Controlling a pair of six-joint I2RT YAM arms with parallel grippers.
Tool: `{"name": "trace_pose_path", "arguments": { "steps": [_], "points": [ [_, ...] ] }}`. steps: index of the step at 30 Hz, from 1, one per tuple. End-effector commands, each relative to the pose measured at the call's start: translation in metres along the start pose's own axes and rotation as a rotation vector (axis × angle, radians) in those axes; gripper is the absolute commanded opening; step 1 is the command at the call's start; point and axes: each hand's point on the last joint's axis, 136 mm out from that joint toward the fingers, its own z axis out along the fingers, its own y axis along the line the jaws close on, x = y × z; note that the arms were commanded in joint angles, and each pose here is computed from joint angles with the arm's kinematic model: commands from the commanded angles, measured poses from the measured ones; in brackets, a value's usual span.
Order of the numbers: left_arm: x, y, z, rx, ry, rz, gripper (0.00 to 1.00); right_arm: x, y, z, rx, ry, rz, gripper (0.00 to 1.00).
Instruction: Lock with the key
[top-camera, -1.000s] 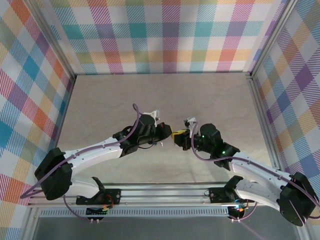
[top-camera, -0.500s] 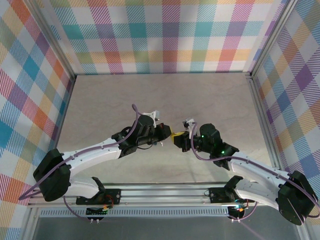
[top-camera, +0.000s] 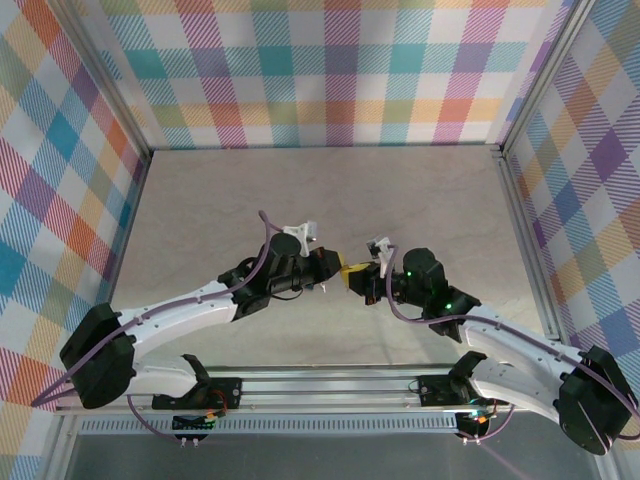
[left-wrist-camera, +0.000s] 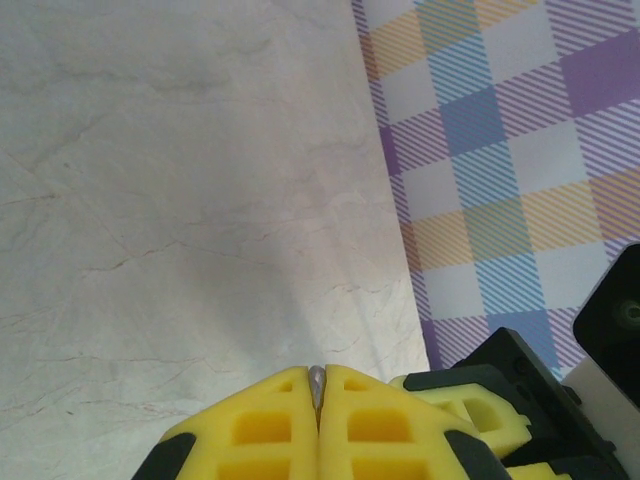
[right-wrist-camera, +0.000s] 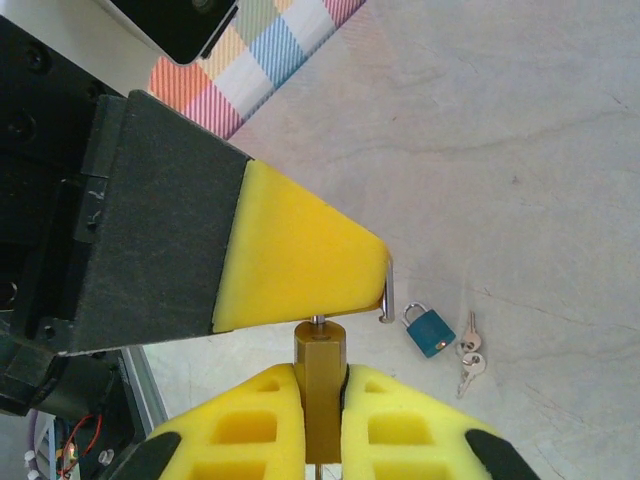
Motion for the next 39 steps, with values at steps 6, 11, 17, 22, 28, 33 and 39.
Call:
{"name": "trace_pose_path", "arguments": {
  "steps": [6,11,17,22,28,33,39],
  "points": [
    [-0.027,-0.049,-0.034,0.159,-0.128,0.102,0.31,0.008,0.012,-0.007,-0.063,0.026,-0.01,0.0],
    [-0.038,-0.048,-0.053,0.118,-0.16,0.168,0.59,0.011,0.018,-0.01,-0.092,0.039,-0.028,0.0],
    [-0.027,-0.031,-0.053,0.027,-0.044,0.217,0.67,0.01,0.024,-0.014,-0.115,0.043,-0.048,0.0],
    [-0.014,-0.011,-0.046,0.01,0.068,0.173,0.67,0.008,0.028,-0.016,-0.131,0.036,-0.06,0.0],
    [-0.001,-0.02,-0.037,0.12,0.176,0.112,0.63,0.009,0.037,-0.016,-0.184,0.053,-0.064,0.0],
    [0.008,-0.034,-0.035,0.193,0.263,0.103,0.55,0.012,0.039,-0.015,-0.198,0.075,-0.064,0.0],
    [0.029,-0.018,-0.043,0.139,0.398,0.124,0.5,0.015,0.038,-0.015,-0.199,0.082,-0.068,0.0]
  ]
}}
